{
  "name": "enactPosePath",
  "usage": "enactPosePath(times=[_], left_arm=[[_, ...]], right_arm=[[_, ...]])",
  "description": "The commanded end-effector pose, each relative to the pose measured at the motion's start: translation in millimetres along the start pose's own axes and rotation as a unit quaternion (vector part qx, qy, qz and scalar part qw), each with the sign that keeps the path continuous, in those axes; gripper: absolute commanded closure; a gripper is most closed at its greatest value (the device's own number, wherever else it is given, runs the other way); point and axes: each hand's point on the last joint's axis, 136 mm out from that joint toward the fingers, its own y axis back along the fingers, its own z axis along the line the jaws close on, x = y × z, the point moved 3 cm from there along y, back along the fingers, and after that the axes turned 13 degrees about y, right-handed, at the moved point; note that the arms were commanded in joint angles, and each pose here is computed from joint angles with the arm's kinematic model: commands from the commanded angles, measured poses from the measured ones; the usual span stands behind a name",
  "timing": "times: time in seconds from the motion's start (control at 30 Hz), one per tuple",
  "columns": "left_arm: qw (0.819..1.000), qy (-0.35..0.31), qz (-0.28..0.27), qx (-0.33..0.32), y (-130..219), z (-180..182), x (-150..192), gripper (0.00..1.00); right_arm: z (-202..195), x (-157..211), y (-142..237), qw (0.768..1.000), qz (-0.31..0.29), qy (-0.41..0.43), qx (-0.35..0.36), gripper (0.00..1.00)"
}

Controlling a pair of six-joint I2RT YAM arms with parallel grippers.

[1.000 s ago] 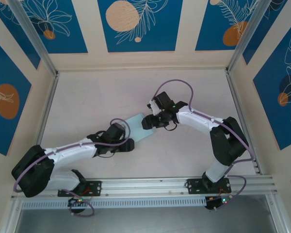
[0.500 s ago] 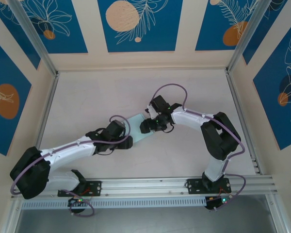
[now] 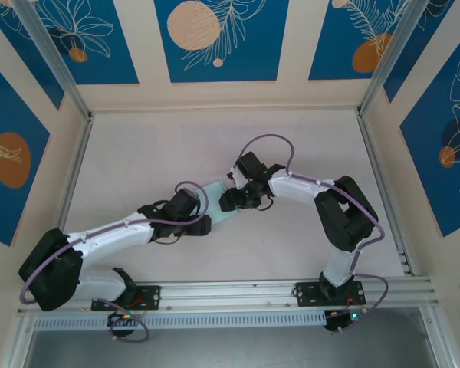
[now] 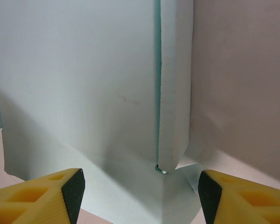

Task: Fold the paper box

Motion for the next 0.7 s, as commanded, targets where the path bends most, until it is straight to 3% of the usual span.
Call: enactPosePath(times=[0.0, 0.43, 0.67], left_arm=[[0.999, -0.002, 0.025, -0.021, -0.3, 11.8, 10.1, 0.26], [0.999, 0.006, 0.042, -0.008, -10.0, 10.6, 17.2, 0.29], [0.999, 0.023, 0.026, 0.0, -12.4, 11.0, 14.6, 0.29]], right_arm=[[6.4, 5.7, -2.1, 1.0, 0.011, -0.008, -0.013, 0.33], [16.0, 5.8, -7.5, 1.0, 0.015, -0.005, -0.014, 0.33], [20.1, 6.7, -8.0, 1.0, 0.015, -0.003, -0.018, 0.36]])
